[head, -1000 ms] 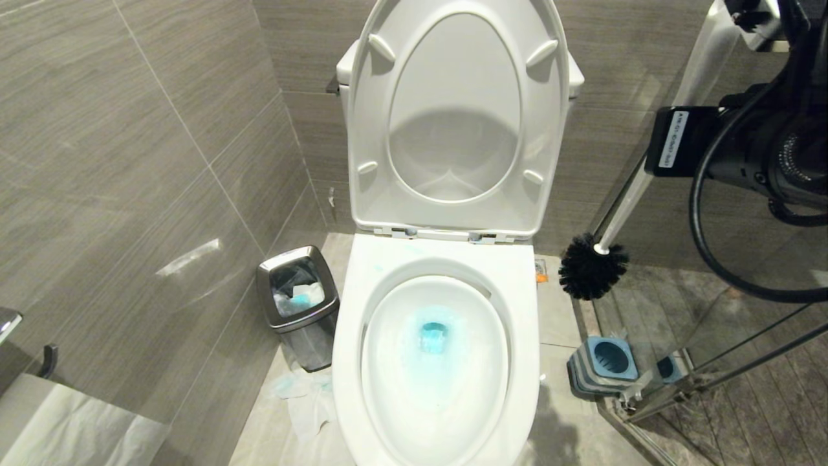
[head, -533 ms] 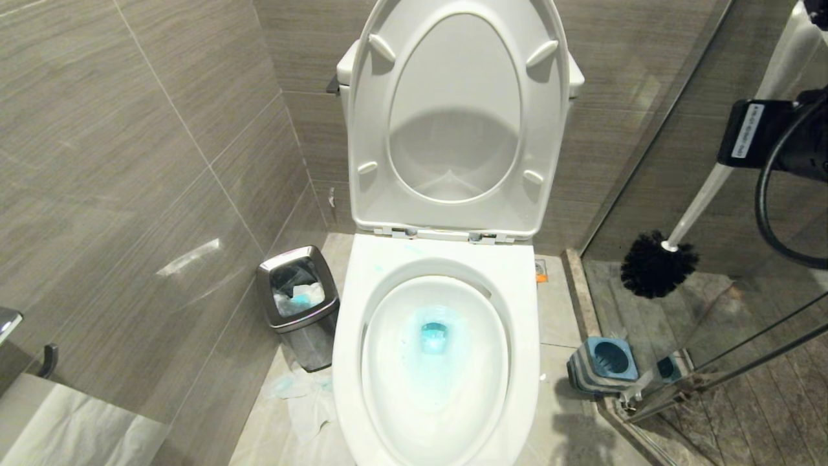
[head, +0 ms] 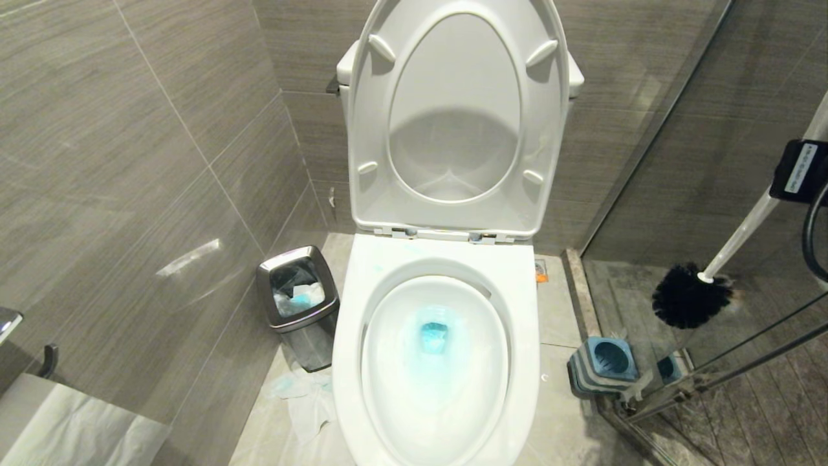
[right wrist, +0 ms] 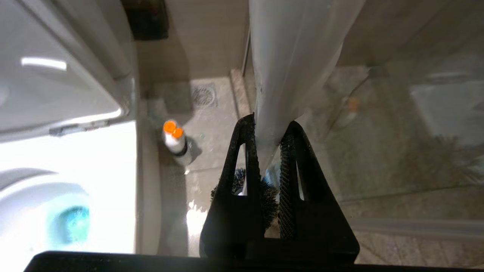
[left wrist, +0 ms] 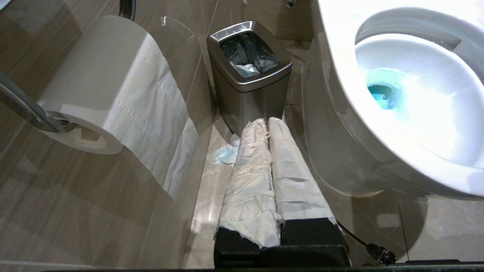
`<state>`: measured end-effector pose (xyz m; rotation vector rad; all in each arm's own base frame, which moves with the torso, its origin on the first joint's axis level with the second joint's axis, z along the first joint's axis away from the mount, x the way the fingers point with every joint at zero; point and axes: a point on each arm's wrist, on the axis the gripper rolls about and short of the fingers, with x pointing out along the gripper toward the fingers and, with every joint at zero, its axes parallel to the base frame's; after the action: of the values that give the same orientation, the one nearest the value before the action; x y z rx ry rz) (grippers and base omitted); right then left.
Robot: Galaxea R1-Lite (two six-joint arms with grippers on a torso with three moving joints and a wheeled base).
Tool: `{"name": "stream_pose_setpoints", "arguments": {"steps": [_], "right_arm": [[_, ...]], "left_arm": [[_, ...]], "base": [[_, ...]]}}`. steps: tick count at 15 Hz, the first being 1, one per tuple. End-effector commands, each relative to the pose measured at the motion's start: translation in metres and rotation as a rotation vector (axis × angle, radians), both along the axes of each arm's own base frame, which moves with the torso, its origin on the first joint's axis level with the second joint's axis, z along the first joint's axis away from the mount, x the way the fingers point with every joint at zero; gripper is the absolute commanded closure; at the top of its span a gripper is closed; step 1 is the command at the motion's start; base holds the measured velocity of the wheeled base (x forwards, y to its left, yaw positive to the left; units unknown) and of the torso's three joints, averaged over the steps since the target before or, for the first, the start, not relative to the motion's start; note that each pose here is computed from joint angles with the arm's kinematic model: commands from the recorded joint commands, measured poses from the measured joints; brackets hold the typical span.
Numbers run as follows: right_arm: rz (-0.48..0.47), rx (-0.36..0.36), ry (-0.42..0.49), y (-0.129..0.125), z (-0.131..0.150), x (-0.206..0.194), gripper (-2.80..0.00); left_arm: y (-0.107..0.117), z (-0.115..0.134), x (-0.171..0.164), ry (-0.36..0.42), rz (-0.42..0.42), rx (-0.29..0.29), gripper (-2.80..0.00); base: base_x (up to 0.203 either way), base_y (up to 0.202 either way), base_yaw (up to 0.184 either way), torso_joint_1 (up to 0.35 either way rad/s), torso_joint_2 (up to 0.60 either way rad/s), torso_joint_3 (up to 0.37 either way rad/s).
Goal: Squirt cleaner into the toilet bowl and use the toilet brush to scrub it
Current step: Put the toilet brush back
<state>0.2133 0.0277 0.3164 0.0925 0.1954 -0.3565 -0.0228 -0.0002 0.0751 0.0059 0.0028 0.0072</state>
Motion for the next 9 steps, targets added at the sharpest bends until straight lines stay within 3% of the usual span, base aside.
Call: {"name": "stream_pose_setpoints", "arguments": {"steps": [1, 9], "right_arm": [[0.025, 0.013, 0.003, -0.005, -0.0041, -0.0119, 0.0], [0.004, -0.03, 0.02, -0.0111, -0.0049, -0.0105, 0.0]], "left_arm": [[0.0, -0.0004, 0.0001, 0.002, 0.0, 0.0, 0.0], [0.0, -0.0004, 0.0001, 0.002, 0.0, 0.0, 0.0]], "base": [[0.0, 0.0, 0.0, 0.0, 0.0, 0.0], [0.0, 0.0, 0.0, 0.0, 0.0, 0.0]]}}
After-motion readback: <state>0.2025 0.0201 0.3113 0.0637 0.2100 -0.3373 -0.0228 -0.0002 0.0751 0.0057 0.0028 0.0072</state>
